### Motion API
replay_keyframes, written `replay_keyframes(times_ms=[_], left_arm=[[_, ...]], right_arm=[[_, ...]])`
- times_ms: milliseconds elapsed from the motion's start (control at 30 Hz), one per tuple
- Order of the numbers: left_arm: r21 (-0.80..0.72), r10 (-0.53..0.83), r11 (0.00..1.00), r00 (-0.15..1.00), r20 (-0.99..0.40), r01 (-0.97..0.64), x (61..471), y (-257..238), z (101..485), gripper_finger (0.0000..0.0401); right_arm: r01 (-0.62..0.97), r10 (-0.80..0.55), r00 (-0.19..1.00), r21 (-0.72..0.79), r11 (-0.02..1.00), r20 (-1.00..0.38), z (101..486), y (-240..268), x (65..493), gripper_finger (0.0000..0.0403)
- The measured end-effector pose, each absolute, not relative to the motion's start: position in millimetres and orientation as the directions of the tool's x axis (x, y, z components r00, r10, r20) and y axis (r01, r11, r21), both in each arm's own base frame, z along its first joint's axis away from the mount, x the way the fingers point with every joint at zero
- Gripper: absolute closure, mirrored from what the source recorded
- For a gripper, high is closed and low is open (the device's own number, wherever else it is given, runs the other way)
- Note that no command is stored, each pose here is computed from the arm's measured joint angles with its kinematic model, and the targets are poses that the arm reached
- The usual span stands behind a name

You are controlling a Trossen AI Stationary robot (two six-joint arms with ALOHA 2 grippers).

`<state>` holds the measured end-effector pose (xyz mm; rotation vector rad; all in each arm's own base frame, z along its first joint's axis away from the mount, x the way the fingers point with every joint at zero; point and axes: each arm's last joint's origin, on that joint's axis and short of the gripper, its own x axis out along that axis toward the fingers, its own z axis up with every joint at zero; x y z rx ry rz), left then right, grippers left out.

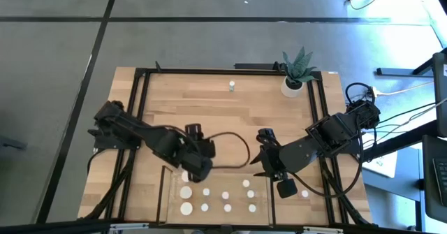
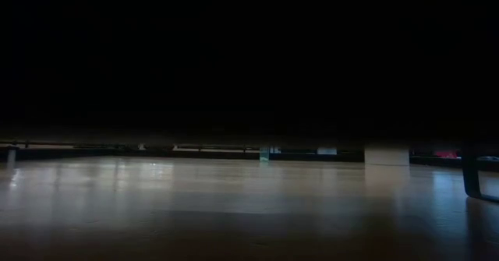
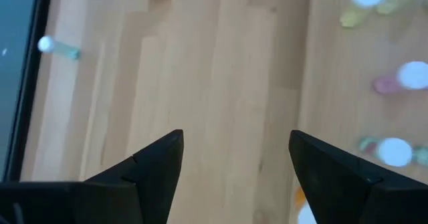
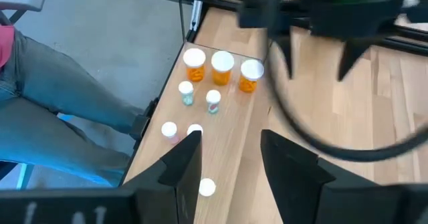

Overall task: Pick and place medicine bottles onto shelf by color
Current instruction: Put the blue pill bottle on the shelf aligned with the other blue pill bottles

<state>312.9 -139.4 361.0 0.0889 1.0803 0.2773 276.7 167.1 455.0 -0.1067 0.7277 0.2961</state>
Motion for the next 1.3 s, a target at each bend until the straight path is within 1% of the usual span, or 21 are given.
replay_keyframes(times_ms=[167,300,433,500,633,767,833,1000,1300], left_arm=[[0.2,0.302,0.942,0.421,-0.855,-0.27,304,-104,366,0.0136],[0.182,0.311,0.928,0.41,-0.857,-0.324,297,-75,360,0.0136],[0.196,0.303,0.933,0.364,-0.881,-0.301,289,-51,345,0.0136],[0.186,0.296,0.929,0.34,-0.892,-0.32,285,-39,338,0.0136],[0.164,0.264,0.94,0.333,-0.905,-0.297,285,-18,323,0.0136],[0.113,0.194,0.964,0.348,-0.917,-0.24,291,3,314,0.0136],[0.102,0.18,0.97,0.373,-0.91,-0.22,294,15,312,0.0136],[0.078,0.156,0.976,0.411,-0.898,-0.201,296,46,313,0.0136],[0.002,0.054,0.994,0.497,-0.866,-0.105,291,94,316,0.0136]], right_arm=[[-0.303,0.229,0.707,0.006,0.953,-0.669,455,167,277,0.0247],[-0.303,0.229,0.707,0.006,0.953,-0.669,455,167,277,0.0247],[-0.303,0.229,0.707,0.006,0.953,-0.669,455,167,277,0.0247],[-0.303,0.229,0.707,0.006,0.953,-0.669,455,167,277,0.0247],[-0.303,0.229,0.707,0.006,0.953,-0.669,455,167,277,0.0247],[-0.303,0.229,0.707,0.006,0.953,-0.669,455,167,277,0.0247],[-0.303,0.229,0.707,0.006,0.953,-0.669,455,167,277,0.0247],[-0.303,0.229,0.707,0.006,0.953,-0.669,455,167,277,0.0247],[-0.317,0.226,0.707,-0.015,0.948,-0.67,455,166,277,0.0247]])
